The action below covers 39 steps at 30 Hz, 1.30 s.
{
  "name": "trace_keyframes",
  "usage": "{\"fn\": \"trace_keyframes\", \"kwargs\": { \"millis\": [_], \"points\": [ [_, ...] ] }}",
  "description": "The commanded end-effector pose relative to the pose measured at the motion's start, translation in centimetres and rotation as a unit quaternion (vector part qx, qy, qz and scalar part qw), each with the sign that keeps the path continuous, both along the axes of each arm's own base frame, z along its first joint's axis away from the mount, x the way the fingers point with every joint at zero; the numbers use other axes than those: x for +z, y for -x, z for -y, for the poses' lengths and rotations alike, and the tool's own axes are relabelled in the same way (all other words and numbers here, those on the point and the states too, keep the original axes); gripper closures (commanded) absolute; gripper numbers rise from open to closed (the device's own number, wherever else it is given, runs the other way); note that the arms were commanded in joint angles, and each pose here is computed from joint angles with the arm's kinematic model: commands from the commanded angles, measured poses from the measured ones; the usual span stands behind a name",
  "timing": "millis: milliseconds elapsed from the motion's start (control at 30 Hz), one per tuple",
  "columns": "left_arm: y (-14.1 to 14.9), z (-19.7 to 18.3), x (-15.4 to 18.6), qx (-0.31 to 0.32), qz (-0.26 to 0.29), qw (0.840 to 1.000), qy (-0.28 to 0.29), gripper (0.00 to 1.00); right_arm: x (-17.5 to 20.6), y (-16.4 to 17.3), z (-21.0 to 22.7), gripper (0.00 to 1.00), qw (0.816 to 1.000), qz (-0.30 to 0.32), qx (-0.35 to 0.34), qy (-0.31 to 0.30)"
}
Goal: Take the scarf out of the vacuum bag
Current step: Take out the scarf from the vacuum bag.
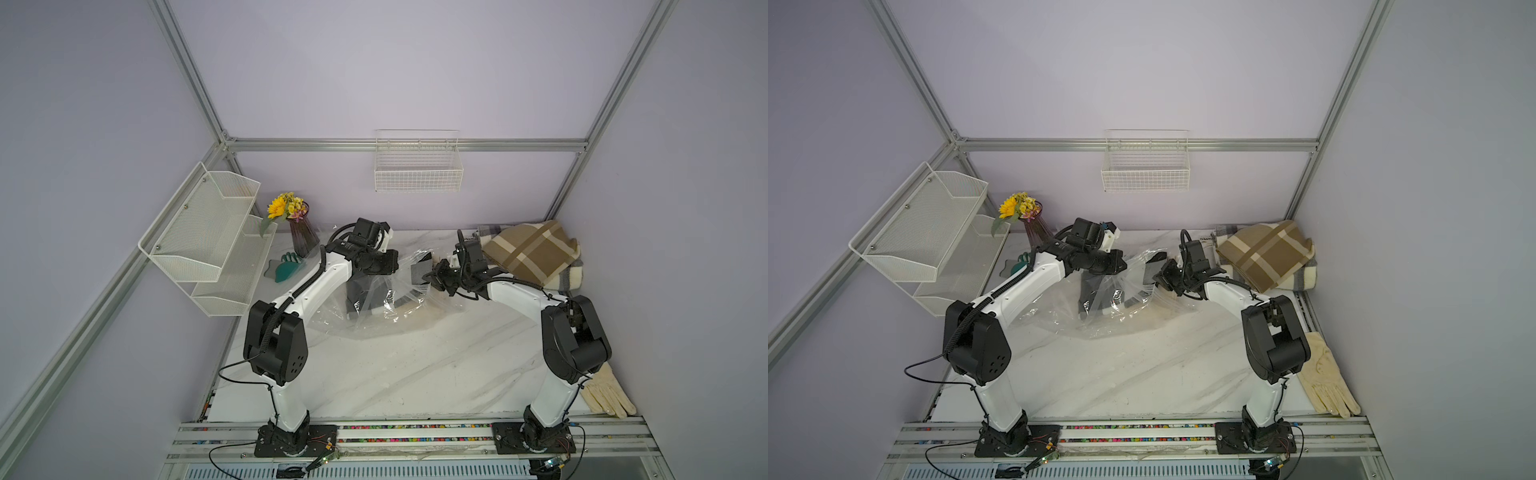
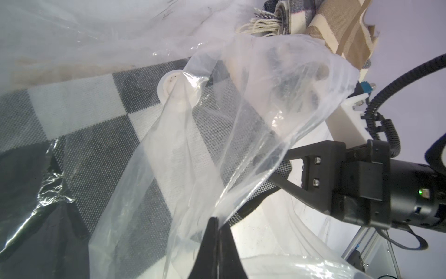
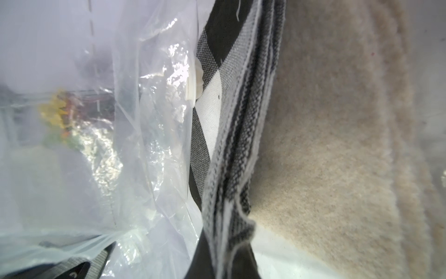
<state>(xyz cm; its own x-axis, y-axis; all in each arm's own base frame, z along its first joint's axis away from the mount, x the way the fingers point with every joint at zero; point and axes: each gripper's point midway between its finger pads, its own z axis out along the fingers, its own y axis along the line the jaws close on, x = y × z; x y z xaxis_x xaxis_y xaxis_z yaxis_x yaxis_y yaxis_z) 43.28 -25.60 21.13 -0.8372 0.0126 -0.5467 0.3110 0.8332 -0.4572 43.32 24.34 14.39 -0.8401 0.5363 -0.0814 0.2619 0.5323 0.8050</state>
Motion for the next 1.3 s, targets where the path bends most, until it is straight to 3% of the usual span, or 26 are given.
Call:
{"fn": "trace_keyframes", "kwargs": {
  "millis": [0, 433, 667, 867, 1267],
  "points": [
    [-1.5, 0.4, 2.3, -0.001, 0.027, 0.999, 0.026, 1.00, 2.2, -0.8, 0.1, 1.00, 1.000, 0.028, 0.001, 0.007],
    [-5.3, -0.1, 1.7, 0.027, 0.030, 0.998, 0.046, 1.00, 4.4, -4.2, -1.7, 1.00, 0.999, 0.050, 0.015, -0.010],
    [-7.5, -2.7, 2.6, 0.055, 0.041, 0.997, 0.040, 1.00, 5.1, -5.5, -2.4, 1.00, 0.998, 0.057, 0.015, -0.019],
    [-8.1, -5.4, 2.8, 0.075, 0.047, 0.996, 0.029, 1.00, 5.8, -5.9, -2.8, 1.00, 0.998, 0.060, 0.020, -0.025],
    [-7.5, -5.7, 2.1, 0.080, 0.040, 0.996, 0.024, 1.00, 7.6, -5.7, -2.4, 1.00, 0.996, 0.077, 0.031, -0.018]
  ]
}}
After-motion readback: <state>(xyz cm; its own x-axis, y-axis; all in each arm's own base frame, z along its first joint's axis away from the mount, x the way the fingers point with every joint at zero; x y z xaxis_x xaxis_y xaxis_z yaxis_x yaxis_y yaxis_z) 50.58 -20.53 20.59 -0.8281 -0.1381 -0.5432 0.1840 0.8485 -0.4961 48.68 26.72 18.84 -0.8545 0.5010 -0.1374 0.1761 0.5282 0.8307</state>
